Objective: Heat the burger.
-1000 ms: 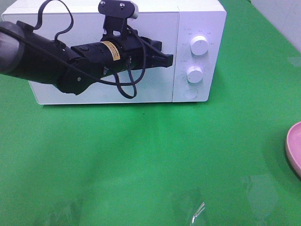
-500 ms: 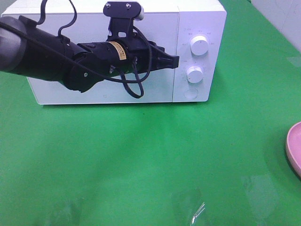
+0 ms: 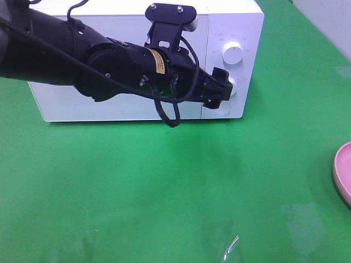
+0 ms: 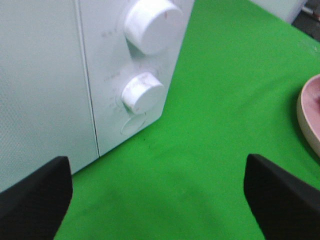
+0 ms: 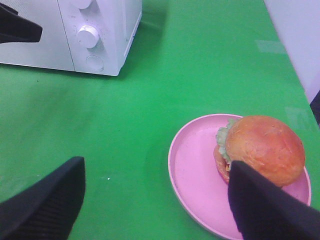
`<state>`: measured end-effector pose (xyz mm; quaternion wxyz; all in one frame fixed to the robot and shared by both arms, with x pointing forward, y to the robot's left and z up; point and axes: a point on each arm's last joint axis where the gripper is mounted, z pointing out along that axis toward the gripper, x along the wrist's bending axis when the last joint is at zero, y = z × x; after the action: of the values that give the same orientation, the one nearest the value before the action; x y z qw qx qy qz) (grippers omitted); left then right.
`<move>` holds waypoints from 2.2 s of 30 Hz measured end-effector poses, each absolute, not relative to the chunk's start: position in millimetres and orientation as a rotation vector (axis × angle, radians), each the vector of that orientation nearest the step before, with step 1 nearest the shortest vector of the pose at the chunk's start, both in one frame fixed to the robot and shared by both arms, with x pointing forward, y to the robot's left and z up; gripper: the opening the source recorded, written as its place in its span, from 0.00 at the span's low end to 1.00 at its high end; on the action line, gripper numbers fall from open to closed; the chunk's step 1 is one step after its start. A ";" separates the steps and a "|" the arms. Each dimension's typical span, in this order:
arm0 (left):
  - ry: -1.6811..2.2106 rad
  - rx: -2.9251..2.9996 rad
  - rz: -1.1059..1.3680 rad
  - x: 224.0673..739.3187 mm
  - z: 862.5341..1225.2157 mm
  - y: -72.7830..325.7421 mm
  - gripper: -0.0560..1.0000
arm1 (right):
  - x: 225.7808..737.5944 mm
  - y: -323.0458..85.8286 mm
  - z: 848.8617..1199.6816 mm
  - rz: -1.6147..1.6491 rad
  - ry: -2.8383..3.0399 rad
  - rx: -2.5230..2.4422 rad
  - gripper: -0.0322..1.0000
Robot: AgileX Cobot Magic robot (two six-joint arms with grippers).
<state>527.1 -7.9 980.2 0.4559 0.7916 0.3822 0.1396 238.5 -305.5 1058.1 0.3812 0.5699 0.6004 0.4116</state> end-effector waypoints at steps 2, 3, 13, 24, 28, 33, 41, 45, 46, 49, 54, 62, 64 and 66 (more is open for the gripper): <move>0.958 2.002 0.332 521.0 982.5 -6.6 0.87 | 238.5 -305.5 1058.1 1.050 1.532 1.454 0.76; 0.958 2.002 0.332 521.0 982.5 -6.6 0.87 | 238.5 -305.5 1058.1 1.050 1.532 1.454 0.76; 1.099 2.263 0.286 496.4 999.7 19.1 0.87 | 238.5 -305.5 1058.1 1.050 1.532 1.454 0.76; 1.271 2.467 0.214 470.3 1027.0 55.9 0.87 | 238.5 -305.5 1058.1 1.050 1.532 1.454 0.76; 1.366 2.480 0.213 474.3 1036.2 76.5 0.87 | 238.5 -305.5 1058.1 1.050 1.532 1.454 0.76; 1.493 2.396 0.231 485.4 1055.5 111.6 0.87 | 238.5 -305.5 1058.1 1.050 1.532 1.454 0.76; 1.742 2.222 0.186 503.0 1081.4 195.1 0.87 | 238.5 -305.5 1058.1 1.050 1.532 1.454 0.76; 1.812 2.143 0.157 503.4 1090.9 229.5 0.87 | 238.5 -305.5 1058.1 1.050 1.532 1.454 0.76; 1.812 2.143 0.157 503.4 1090.9 229.5 0.87 | 238.5 -305.5 1058.1 1.050 1.532 1.454 0.76; 1.856 2.059 0.174 495.6 1104.5 254.4 0.87 | 238.5 -305.5 1058.1 1.050 1.532 1.454 0.76; 1.946 1.925 0.234 461.3 1103.5 285.0 0.87 | 238.5 -305.5 1058.1 1.050 1.532 1.454 0.76; 1.994 1.867 0.286 410.9 1080.2 294.8 0.87 | 238.5 -305.5 1058.1 1.050 1.532 1.454 0.76; 1.981 1.857 0.318 395.3 1077.0 295.3 0.87 | 238.5 -305.5 1058.1 1.050 1.532 1.454 0.76; 1.970 1.849 0.338 381.0 1072.2 295.2 0.87 | 238.5 -305.5 1058.1 1.050 1.532 1.454 0.76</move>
<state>381.0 295.2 1072.2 0.2076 0.6642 0.7078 0.1213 238.5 -305.5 1058.1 0.3812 0.5699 0.6004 0.4116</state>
